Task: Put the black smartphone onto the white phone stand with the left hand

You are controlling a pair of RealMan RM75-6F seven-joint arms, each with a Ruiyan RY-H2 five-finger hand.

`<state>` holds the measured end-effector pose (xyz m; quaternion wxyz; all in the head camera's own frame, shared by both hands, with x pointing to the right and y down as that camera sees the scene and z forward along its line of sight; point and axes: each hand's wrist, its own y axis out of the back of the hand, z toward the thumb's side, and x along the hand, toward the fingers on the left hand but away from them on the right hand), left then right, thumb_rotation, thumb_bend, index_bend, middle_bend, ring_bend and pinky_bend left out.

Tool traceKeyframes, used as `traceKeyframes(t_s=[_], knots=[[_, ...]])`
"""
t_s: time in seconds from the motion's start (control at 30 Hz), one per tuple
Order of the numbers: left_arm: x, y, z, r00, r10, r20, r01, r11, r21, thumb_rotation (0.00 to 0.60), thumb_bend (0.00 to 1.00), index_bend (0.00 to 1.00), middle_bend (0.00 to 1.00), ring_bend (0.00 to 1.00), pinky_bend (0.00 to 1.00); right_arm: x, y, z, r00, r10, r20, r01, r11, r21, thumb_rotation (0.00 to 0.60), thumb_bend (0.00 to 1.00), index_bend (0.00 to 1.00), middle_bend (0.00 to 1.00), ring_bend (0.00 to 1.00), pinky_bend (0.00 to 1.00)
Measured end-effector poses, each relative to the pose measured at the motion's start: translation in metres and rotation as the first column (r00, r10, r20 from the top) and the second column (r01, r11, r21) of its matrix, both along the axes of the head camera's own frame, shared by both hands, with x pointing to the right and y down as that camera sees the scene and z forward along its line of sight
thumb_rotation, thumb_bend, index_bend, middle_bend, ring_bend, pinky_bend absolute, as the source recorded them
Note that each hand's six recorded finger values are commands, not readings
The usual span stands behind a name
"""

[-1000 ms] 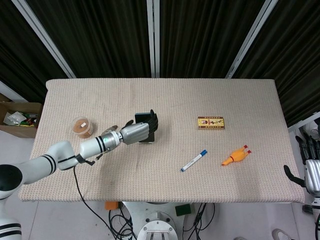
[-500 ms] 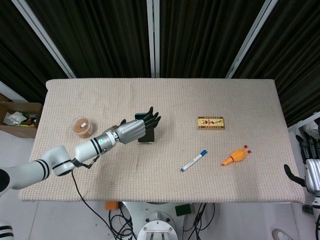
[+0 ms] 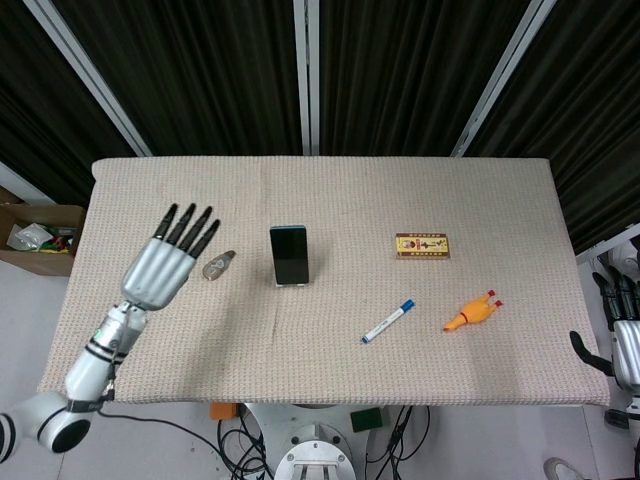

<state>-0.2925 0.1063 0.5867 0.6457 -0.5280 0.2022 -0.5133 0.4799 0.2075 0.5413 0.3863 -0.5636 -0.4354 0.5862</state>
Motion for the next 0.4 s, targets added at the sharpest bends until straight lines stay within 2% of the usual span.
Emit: traceKeyframes(t_s=[0.03,0.07,0.1,0.13,0.23,0.33,0.4], knots=[[-0.020,0.011,-0.002,0.995,-0.095,-0.030,0.094,0.995,-0.036,0.087,0.00,0.00,0.00,0.00,0.14,0.000,0.001,0.000,1.000,-0.005,-0.008,0.005,1.000,0.002,0.600,0.32,0.00,0.00,0.00,0.00],[-0.034,0.019,-0.003,0.985,-0.164,-0.049,0.161,0.985,-0.063,0.019,0.00,0.00,0.00,0.00,0.14,0.001,0.002,0.000,1.000,-0.012,-0.021,0.012,1.000,0.005,0.600,0.32,0.00,0.00,0.00,0.00],[-0.047,0.028,-0.004,0.972,-0.226,-0.065,0.220,0.971,-0.090,0.000,0.00,0.00,0.00,0.00,0.14,0.002,0.003,0.000,0.999,-0.017,-0.031,0.017,1.000,0.007,0.600,0.31,0.00,0.00,0.00,0.00],[-0.062,0.040,-0.004,0.952,-0.295,-0.086,0.283,0.950,-0.128,0.000,0.00,0.00,0.00,0.00,0.14,0.003,0.004,0.000,0.999,-0.022,-0.043,0.023,1.000,0.009,0.600,0.31,0.00,0.00,0.00,0.00],[-0.087,0.065,-0.005,0.901,-0.410,-0.139,0.381,0.903,-0.198,0.000,0.00,0.00,0.00,0.00,0.14,0.008,0.009,0.001,0.996,-0.035,-0.077,0.036,0.999,0.011,0.600,0.30,0.00,0.00,0.00,0.00],[-0.113,0.091,-0.004,0.864,-0.478,-0.160,0.439,0.870,-0.226,0.000,0.00,0.00,0.00,0.00,0.14,0.014,0.015,0.004,0.995,-0.037,-0.093,0.038,0.999,0.003,0.600,0.30,0.00,0.00,0.00,0.00],[-0.128,0.105,-0.002,0.852,-0.499,-0.158,0.461,0.858,-0.227,0.000,0.00,0.00,0.00,0.00,0.14,0.016,0.019,0.006,0.995,-0.036,-0.091,0.035,0.999,-0.005,0.600,0.30,0.00,0.00,0.00,0.00]])
